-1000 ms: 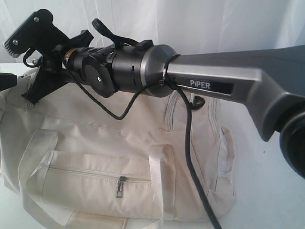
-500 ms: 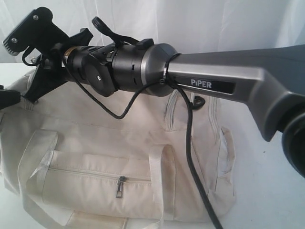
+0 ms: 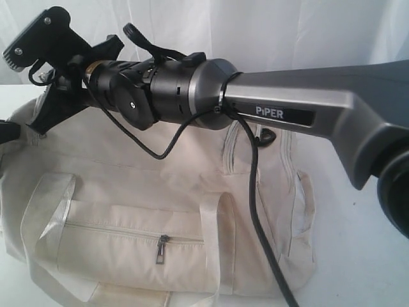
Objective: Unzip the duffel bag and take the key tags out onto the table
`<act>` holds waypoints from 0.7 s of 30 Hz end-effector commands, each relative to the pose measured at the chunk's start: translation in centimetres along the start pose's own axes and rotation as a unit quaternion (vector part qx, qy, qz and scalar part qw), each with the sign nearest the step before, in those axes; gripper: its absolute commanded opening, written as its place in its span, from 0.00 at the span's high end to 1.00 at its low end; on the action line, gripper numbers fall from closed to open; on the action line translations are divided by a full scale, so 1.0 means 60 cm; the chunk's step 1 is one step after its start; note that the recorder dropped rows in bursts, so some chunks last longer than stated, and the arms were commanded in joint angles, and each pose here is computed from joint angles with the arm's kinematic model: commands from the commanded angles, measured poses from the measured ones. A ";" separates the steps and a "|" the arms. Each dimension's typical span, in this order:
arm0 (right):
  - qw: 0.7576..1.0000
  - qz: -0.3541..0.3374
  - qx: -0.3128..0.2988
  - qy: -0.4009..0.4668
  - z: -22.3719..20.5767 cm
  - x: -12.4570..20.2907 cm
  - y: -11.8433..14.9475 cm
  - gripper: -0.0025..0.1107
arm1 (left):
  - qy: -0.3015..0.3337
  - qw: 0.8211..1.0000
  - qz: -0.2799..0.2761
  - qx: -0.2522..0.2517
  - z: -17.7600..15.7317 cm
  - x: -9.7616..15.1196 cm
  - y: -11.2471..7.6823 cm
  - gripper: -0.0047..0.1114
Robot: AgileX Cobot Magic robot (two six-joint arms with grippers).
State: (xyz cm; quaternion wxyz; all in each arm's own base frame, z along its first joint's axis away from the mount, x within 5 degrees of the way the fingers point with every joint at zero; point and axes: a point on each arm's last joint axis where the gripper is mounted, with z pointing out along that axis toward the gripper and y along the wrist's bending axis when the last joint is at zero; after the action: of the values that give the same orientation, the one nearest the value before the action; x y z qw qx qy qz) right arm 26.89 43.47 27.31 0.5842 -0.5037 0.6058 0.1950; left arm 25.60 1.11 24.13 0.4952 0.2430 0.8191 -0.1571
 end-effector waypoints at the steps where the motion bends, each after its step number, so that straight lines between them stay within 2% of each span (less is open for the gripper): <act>1: 0.997 -0.002 0.047 -0.059 -0.010 -0.018 -0.046 0.98 | 0.010 1.000 0.008 -0.008 -0.001 0.004 -0.001 0.96; 7: 0.989 0.006 0.118 -0.087 -0.010 0.008 -0.136 0.98 | 0.010 1.000 0.008 -0.008 -0.001 0.004 -0.001 0.96; 13: 0.988 0.009 0.137 -0.064 0.020 0.043 -0.178 0.98 | 0.007 1.000 0.009 -0.002 -0.002 0.003 -0.003 0.96; 15: 0.990 0.015 0.134 -0.032 0.017 0.059 -0.192 0.98 | 0.009 1.000 0.008 -0.010 -0.002 0.004 -0.001 0.96; 21: 0.991 0.012 0.131 -0.015 0.015 0.065 -0.197 0.98 | 0.010 1.000 0.004 -0.012 -0.002 0.004 0.000 0.96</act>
State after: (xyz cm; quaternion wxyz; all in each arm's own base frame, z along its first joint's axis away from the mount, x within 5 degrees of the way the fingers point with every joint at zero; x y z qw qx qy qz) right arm 35.73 40.04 25.95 0.6196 -0.4440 0.6311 0.1436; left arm 25.57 0.65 24.46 0.5038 0.2439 0.8104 -0.1728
